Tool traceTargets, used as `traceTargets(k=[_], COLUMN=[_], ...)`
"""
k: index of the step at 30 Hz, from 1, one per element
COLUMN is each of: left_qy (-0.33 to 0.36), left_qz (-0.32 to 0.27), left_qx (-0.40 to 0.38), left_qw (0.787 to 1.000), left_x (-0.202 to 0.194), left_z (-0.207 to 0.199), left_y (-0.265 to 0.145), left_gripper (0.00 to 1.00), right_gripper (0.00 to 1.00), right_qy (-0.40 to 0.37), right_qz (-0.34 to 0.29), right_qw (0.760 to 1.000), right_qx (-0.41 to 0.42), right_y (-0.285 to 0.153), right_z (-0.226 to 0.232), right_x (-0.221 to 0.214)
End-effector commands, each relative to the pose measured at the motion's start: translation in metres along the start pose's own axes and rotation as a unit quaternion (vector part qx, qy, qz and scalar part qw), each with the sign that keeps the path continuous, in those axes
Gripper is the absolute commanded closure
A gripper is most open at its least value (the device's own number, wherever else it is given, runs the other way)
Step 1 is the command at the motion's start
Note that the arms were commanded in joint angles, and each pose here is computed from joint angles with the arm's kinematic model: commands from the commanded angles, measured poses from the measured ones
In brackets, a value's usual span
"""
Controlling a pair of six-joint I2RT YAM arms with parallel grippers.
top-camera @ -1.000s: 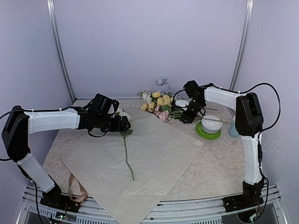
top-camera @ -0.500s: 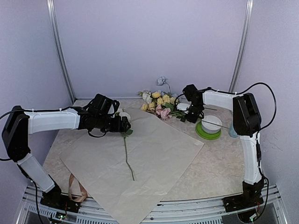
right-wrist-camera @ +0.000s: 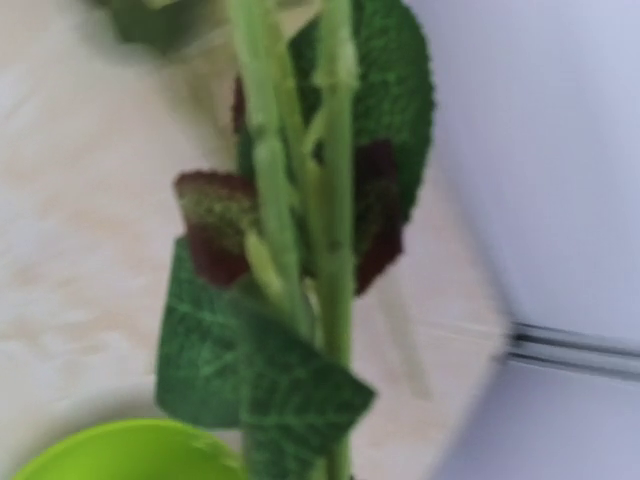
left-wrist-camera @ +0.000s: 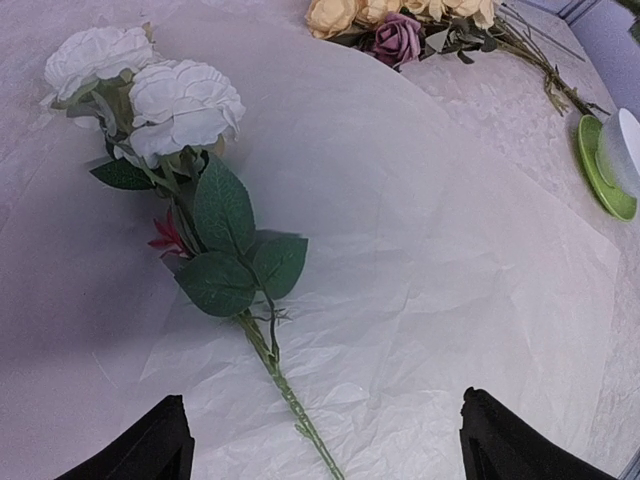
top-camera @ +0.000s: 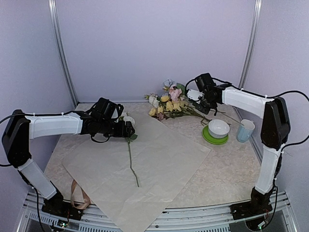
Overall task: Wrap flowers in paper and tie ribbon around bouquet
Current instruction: Pick up the fake flower from the corner of the board, then pass from the right arm to the left
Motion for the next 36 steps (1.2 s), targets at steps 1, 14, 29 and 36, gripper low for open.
traceTargets(k=[1, 14, 29, 36], left_qy=[0.013, 0.119, 0.134, 0.138], left_qz=[-0.014, -0.138, -0.130, -0.152], left_qx=[0.006, -0.178, -0.366, -0.409], left_qw=[1.000, 0.967, 0.912, 0.889], left_x=[-0.002, 0.010, -0.011, -0.006], left_z=[0.001, -0.055, -0.092, -0.102], left_y=[-0.010, -0.083, -0.091, -0.102], left_gripper=[0.09, 0.13, 0.47, 0.55], right_gripper=[1.00, 1.00, 1.00, 1.00], right_qy=[0.118, 0.399, 0.380, 0.378], right_qz=[-0.056, -0.551, -0.554, -0.542], right_qw=[0.987, 0.593, 0.538, 0.534], right_qx=[-0.090, 0.431, 0.509, 0.527], right_y=[-0.069, -0.197, -0.225, -0.221], right_z=[-0.056, 0.046, 0.134, 0.147], right_x=[0.009, 0.101, 0.178, 0.180])
Point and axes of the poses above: each gripper's point midway between its finger pads, its own y axis out along the fingers, its own z axis along the line the jaws close on, x = y × z, the point moved 7 cm from there along -y, back along the fingers, and after that the axes turned 4 degrees about -y, right-handed, at the moved point
